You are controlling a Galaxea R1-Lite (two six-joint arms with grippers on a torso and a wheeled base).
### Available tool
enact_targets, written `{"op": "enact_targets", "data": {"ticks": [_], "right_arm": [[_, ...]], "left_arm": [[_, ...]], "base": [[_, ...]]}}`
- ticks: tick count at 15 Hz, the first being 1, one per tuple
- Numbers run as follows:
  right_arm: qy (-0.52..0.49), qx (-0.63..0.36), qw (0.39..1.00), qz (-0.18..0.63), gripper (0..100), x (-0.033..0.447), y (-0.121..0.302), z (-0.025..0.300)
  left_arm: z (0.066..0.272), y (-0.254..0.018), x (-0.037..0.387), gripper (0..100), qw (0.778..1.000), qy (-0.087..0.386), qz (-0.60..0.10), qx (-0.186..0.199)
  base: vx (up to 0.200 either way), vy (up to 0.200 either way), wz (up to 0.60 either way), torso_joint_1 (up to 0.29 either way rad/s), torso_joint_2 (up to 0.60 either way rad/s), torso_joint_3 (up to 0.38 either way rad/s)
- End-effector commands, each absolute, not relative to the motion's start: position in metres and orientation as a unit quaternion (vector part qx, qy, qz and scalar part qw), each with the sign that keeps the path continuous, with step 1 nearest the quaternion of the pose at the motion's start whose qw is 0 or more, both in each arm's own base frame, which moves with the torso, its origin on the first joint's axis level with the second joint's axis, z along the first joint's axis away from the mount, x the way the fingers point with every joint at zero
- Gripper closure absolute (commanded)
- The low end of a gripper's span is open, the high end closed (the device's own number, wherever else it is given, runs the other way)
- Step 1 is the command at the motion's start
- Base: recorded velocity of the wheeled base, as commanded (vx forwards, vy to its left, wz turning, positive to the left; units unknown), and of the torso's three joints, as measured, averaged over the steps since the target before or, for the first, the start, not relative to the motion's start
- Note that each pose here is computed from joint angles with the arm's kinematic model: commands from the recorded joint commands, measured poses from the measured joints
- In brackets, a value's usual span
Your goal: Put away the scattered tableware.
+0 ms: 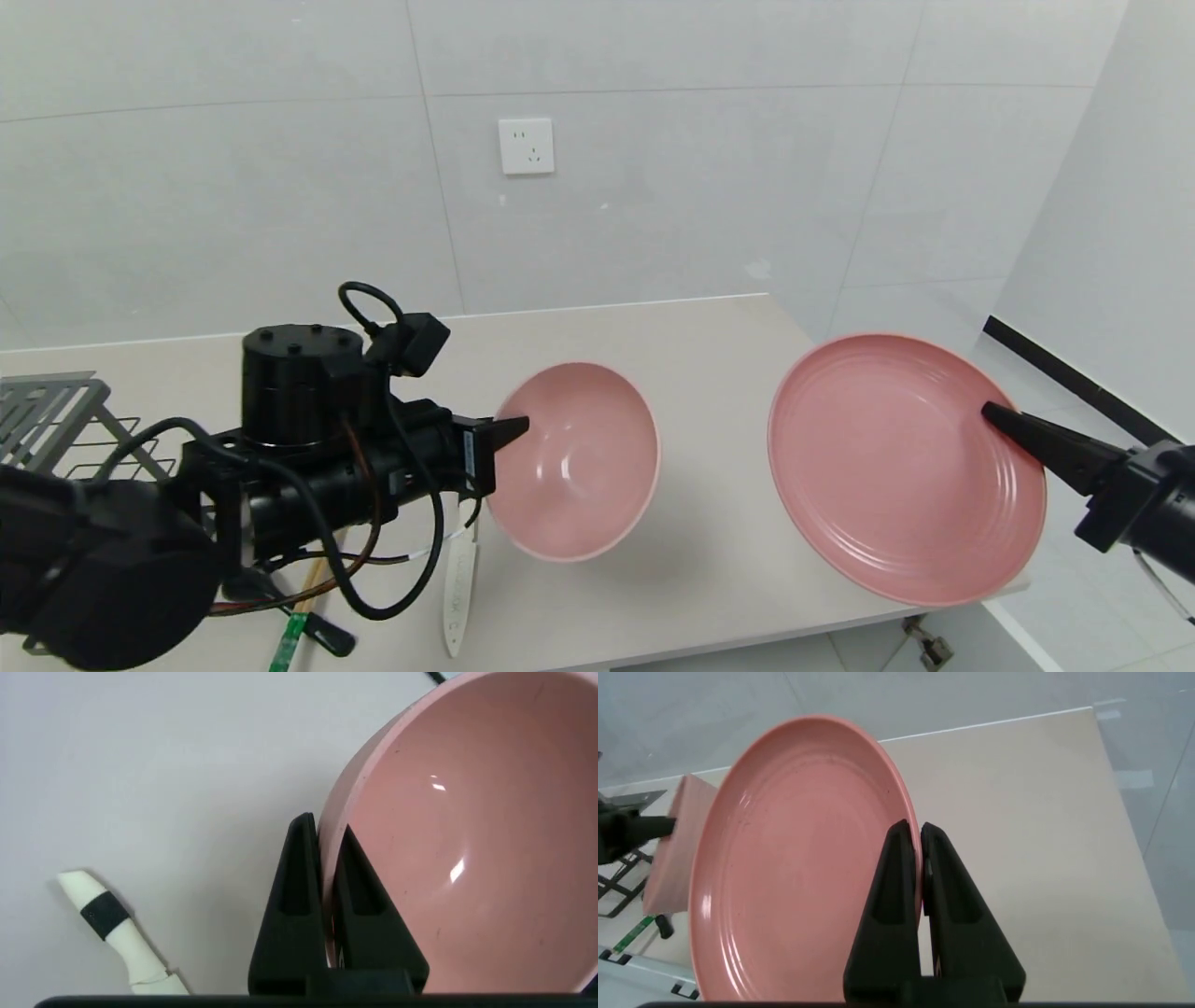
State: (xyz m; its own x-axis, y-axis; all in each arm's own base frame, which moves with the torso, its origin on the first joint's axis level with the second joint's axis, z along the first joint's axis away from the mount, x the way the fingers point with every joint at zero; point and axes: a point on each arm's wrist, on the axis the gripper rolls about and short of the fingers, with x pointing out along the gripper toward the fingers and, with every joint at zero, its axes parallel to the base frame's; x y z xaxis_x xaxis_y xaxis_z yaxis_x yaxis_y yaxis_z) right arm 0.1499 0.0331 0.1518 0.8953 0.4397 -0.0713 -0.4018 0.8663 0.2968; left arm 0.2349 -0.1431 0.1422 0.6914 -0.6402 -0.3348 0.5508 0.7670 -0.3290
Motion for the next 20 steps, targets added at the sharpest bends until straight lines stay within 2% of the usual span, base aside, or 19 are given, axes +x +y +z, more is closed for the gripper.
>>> {"op": "enact_targets", "data": {"ticks": [1,5,8,10,12,16,18,20], "right_arm": [[0.063,0.137,0.962,0.227,100,0.144,0.034,0.153],[0.061,0.133,0.957,0.251,100,0.130,0.037,0.149],[0.060,0.133,0.956,0.254,100,0.129,0.038,0.149],[0.057,0.133,0.955,0.259,100,0.128,0.039,0.150],[0.052,0.131,0.950,0.280,100,0.128,0.045,0.154],[0.040,0.131,0.947,0.290,100,0.131,0.049,0.155],[0.047,0.130,0.950,0.281,100,0.133,0.048,0.153],[0.042,0.128,0.949,0.284,100,0.133,0.049,0.154]], "left_arm": [[0.165,-0.125,0.207,100,0.919,0.177,-0.335,-0.110],[0.174,-0.105,0.169,100,0.917,0.150,-0.352,-0.115],[0.173,-0.099,0.156,100,0.898,0.155,-0.393,-0.126],[0.176,-0.096,0.152,100,0.901,0.147,-0.386,-0.132],[0.166,-0.092,0.145,100,0.901,0.160,-0.380,-0.135],[0.161,-0.091,0.138,100,0.905,0.138,-0.379,-0.136],[0.148,-0.086,0.134,100,0.913,0.144,-0.363,-0.118],[0.149,-0.083,0.133,100,0.921,0.117,-0.358,-0.099]], "base": [[0.000,0.000,0.00,0.000,0.00,0.000],[0.000,0.000,0.00,0.000,0.00,0.000],[0.000,0.000,0.00,0.000,0.00,0.000],[0.000,0.000,0.00,0.000,0.00,0.000],[0.000,0.000,0.00,0.000,0.00,0.000],[0.000,0.000,0.00,0.000,0.00,0.000],[0.000,0.000,0.00,0.000,0.00,0.000],[0.000,0.000,0.00,0.000,0.00,0.000]]}}
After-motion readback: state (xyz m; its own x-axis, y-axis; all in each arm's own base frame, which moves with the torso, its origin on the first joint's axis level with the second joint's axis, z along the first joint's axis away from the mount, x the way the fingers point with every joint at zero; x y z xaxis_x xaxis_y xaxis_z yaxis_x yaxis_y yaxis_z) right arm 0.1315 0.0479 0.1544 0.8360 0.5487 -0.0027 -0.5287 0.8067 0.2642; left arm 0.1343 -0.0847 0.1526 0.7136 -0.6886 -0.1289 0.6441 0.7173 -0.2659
